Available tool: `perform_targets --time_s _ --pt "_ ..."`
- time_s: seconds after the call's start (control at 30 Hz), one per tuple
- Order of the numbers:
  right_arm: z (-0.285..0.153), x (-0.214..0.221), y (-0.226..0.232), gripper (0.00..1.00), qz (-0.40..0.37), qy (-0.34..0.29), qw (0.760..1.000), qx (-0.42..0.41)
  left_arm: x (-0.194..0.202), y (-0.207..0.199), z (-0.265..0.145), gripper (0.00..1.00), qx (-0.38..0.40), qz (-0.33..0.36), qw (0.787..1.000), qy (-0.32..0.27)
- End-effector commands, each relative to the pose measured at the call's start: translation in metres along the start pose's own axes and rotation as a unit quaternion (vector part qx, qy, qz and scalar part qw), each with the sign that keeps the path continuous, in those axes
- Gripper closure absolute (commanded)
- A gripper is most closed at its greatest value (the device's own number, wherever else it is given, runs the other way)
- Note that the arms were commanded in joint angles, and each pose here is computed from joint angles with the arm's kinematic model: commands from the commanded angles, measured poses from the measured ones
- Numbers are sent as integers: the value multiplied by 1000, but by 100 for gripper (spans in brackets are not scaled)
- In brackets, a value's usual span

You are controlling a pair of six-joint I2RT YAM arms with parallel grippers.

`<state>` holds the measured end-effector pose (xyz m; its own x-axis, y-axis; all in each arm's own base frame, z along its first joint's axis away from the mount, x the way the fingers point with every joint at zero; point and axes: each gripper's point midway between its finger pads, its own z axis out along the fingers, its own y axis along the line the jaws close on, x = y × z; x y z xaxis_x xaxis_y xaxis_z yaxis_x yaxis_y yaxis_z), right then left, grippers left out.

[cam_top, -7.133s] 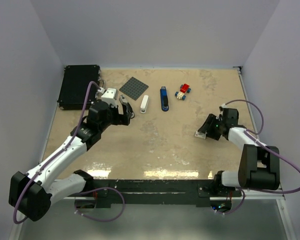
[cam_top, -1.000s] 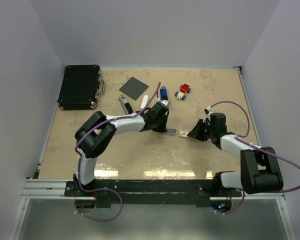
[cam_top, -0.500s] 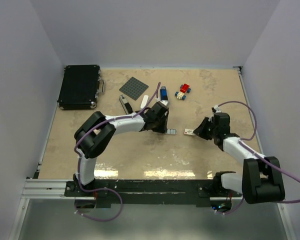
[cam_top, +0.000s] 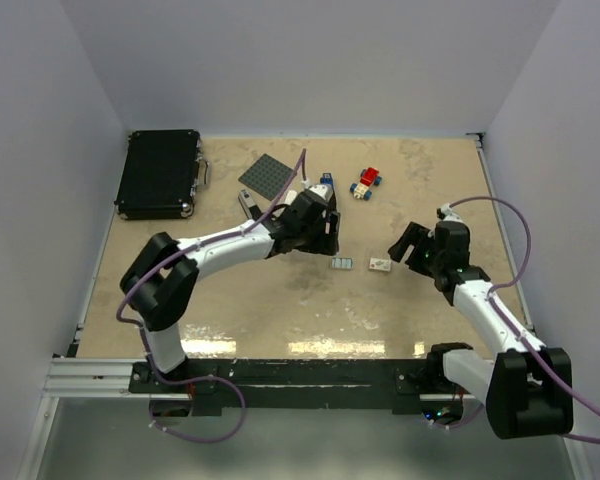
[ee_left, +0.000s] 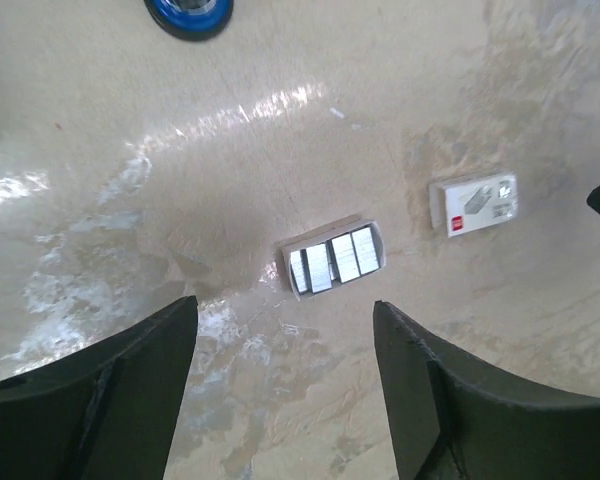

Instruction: Load the staples into the stapler

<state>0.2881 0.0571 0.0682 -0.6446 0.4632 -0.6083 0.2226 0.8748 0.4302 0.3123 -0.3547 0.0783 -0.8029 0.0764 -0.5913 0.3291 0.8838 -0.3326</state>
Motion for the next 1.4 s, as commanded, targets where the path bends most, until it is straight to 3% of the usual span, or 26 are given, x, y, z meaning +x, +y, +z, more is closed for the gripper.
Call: perform_targets --time_s 0.0,0.1,0.23,0.3,0.47,0.9,1.2,1.37 --pt "-24 -46 32 11 -50 -58 996 -38 -56 16 -57 21 -22 -14 996 -88" --pt "-33 -59 47 2 -71 -69 994 -54 -71 55 -86 9 -59 -45 990 -116" --pt "-40 -63 82 2 -111 -73 988 -84 -68 114 -113 0 -123 -76 981 -132" --pt "-34 -59 89 2 -122 -65 987 -80 -72 137 -125 0 -152 -86 973 -149" --pt "-32 -46 115 2 -135 -52 984 -100 -69 173 -110 1 -191 -121 965 -131" --pt "-38 -22 108 2 -149 -38 983 -101 -107 214 -32 13 -259 -149 950 -95" --pt "-34 -20 107 2 -165 -34 981 -100 -82 209 -27 37 -244 -181 950 -67" --pt "-28 -23 113 2 -171 -35 979 -106 -69 208 -27 41 -236 -188 952 -59"
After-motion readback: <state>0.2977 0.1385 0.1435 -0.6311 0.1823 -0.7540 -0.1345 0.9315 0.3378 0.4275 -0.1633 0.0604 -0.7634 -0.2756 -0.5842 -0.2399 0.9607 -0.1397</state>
